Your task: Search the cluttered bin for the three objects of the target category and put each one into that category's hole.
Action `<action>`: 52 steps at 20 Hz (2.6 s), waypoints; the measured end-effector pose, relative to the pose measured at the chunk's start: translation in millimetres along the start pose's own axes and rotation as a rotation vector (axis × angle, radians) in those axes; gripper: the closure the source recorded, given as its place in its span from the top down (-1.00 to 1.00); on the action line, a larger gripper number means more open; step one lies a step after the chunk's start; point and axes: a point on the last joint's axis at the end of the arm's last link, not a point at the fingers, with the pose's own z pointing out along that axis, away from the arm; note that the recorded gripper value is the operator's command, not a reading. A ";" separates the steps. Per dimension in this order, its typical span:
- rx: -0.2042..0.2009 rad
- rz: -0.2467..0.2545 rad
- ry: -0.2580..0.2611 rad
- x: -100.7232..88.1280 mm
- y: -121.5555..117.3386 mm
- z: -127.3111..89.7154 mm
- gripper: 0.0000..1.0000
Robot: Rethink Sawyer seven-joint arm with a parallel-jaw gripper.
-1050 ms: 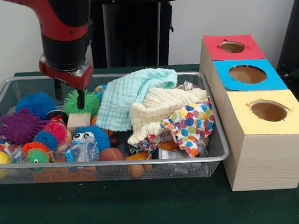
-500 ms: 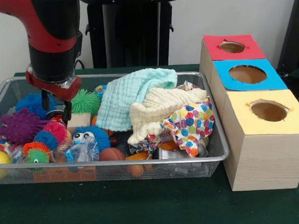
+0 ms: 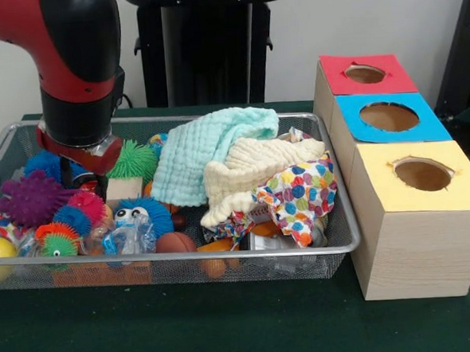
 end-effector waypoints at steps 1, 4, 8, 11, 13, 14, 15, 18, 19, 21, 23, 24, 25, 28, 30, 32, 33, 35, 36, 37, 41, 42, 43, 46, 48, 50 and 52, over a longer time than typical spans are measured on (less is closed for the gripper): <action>-0.001 0.000 -0.003 -0.2 0.2 1.5 1.00; -0.002 -0.002 -0.015 -0.6 0.9 8.0 1.00; 0.003 0.001 -0.053 -3.6 -4.1 18.0 1.00; 0.000 0.005 -0.076 -5.5 -7.0 27.3 1.00; -0.002 0.008 -0.081 -5.3 -8.7 32.4 1.00; -0.005 0.015 -0.082 -3.4 -13.0 42.3 1.00; -0.006 0.018 -0.079 -2.2 -14.9 45.4 1.00; -0.010 0.036 -0.048 9.6 -25.8 59.6 1.00; -0.012 0.043 -0.036 14.6 -29.3 62.7 1.00; -0.016 0.051 -0.032 17.1 -33.3 62.5 1.00; -0.019 0.067 -0.013 27.4 -42.8 64.1 1.00; -0.021 0.073 -0.002 32.4 -46.1 65.1 1.00; -0.022 0.083 0.020 42.8 -52.3 67.1 1.00; -0.029 0.106 0.068 65.8 -62.8 70.7 1.00; -0.036 0.121 0.094 78.2 -66.8 70.7 1.00; -0.051 0.145 0.116 90.9 -68.1 66.1 1.00; -0.056 0.153 0.112 91.1 -67.7 62.9 1.00; -0.067 0.170 0.103 91.2 -67.2 56.3 1.00; -0.071 0.178 0.102 92.2 -67.0 52.9 1.00; -0.072 0.182 0.103 93.0 -66.9 51.5 1.00; -0.080 0.199 0.107 96.3 -66.6 43.5 1.00; -0.081 0.202 0.108 96.3 -66.5 42.6 1.00; -0.082 0.204 0.108 96.5 -66.2 42.0 1.00; -0.084 0.206 0.109 97.0 -65.4 40.9 1.00; -0.083 0.205 0.108 96.7 -65.0 40.2 1.00; -0.083 0.204 0.106 96.2 -64.8 39.1 1.00; -0.083 0.204 0.103 95.3 -64.9 37.6 1.00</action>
